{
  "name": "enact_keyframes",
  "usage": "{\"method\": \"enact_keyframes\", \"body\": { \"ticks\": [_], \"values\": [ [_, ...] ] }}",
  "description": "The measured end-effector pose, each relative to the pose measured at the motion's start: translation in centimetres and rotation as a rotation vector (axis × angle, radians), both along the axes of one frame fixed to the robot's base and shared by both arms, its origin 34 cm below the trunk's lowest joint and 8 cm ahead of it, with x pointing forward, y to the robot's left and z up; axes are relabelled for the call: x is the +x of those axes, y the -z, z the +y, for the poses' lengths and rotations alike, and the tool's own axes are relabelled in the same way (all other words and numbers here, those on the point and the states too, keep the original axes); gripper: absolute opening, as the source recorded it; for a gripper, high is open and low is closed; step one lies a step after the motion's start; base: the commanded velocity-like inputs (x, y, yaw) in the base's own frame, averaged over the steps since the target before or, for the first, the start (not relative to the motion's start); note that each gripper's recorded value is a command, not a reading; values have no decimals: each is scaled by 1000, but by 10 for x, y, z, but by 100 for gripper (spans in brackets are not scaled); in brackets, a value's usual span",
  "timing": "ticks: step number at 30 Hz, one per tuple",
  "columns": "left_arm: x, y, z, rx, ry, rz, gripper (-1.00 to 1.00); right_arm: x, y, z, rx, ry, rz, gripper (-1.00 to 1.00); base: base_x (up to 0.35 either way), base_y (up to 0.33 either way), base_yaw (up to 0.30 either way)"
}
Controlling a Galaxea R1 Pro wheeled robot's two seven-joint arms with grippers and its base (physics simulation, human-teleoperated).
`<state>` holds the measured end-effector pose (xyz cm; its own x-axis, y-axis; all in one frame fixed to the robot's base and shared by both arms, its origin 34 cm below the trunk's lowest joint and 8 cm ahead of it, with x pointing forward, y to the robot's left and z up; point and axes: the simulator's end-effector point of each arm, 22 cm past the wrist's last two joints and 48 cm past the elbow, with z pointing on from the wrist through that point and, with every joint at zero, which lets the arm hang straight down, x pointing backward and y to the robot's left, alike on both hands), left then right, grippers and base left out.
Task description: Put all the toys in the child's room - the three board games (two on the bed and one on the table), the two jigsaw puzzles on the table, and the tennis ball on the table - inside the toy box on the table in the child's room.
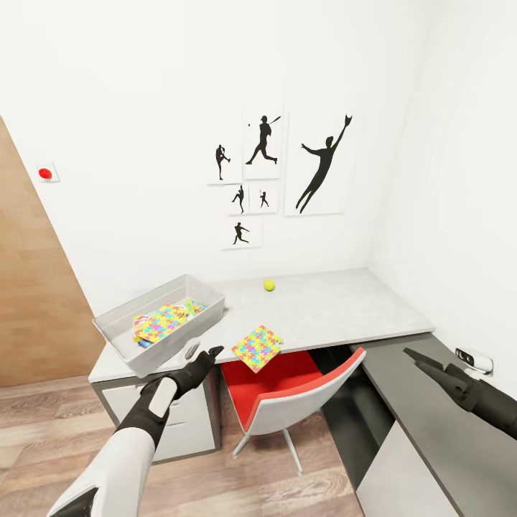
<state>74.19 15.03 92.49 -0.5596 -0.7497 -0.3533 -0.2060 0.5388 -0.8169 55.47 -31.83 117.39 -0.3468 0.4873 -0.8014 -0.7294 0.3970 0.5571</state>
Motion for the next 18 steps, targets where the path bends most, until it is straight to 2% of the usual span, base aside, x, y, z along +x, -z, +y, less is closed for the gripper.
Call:
{"method": "enact_keyframes", "body": {
  "ticks": [18],
  "values": [
    [2, 3, 0, 2, 0, -2, 100, 2, 3, 0, 1, 0, -1, 100, 0, 0, 0]
  ]
}}
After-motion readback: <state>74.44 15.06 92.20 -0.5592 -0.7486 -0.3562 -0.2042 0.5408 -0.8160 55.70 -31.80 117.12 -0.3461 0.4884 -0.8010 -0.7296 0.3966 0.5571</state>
